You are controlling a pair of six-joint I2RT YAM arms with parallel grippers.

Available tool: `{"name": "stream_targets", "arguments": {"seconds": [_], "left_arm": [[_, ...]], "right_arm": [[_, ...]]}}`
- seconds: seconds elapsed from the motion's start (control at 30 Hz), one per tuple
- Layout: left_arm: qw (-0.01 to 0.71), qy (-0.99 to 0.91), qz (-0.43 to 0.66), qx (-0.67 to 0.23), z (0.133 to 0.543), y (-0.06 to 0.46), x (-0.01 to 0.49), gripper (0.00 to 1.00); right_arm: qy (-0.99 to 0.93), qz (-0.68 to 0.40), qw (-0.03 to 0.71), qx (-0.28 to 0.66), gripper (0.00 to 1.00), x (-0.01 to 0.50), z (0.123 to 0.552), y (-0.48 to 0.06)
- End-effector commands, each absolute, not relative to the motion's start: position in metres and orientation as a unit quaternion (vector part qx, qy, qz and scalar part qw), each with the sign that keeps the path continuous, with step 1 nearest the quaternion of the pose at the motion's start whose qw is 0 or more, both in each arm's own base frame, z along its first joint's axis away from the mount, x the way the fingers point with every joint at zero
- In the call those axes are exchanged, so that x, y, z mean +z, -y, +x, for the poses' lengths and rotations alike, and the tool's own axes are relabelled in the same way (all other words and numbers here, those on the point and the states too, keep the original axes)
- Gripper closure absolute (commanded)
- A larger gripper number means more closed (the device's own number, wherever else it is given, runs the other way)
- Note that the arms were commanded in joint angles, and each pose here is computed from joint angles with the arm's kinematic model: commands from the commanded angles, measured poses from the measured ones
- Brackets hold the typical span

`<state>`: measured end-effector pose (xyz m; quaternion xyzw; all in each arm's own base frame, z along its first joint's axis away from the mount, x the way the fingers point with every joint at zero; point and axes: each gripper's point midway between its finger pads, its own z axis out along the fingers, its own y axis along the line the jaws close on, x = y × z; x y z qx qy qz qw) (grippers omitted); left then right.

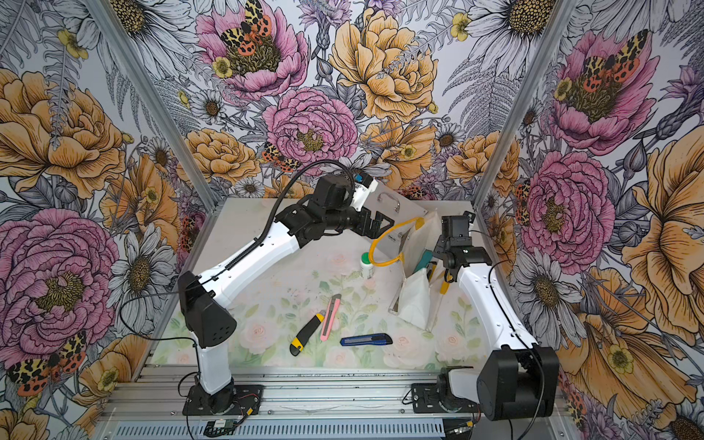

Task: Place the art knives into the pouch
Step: Pick up the utility knife at the center of the board.

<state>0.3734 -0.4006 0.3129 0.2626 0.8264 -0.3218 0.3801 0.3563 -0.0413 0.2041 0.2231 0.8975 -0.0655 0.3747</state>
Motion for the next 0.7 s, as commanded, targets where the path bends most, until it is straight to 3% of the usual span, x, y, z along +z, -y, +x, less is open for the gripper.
{"name": "stream_targets", "arguments": {"seconds": [0.0, 0.23, 0.43, 0.67], "left_arm": [[0.384, -0.864, 0.234, -0.226, 0.379, 0.356, 0.271, 0.02], [0.271, -0.938, 0.17, -0.134, 0.336, 0.299, 0.167, 0.01], [0.189, -0.966, 0.159, -0.079, 0.308, 0.287, 0.108, 0.02], [0.121, -0.975, 0.182, -0.036, 0.286, 0.284, 0.067, 0.1]], "right_arm": [[-0.9, 0.224, 0.365, -0.076, 1.0, 0.197, 0.354, 0.046], [-0.903, 0.224, 0.36, -0.073, 1.0, 0.193, 0.357, 0.045], [-0.906, 0.223, 0.354, -0.072, 1.0, 0.189, 0.36, 0.044], [-0.904, 0.225, 0.356, -0.077, 1.0, 0.189, 0.355, 0.046]]}}
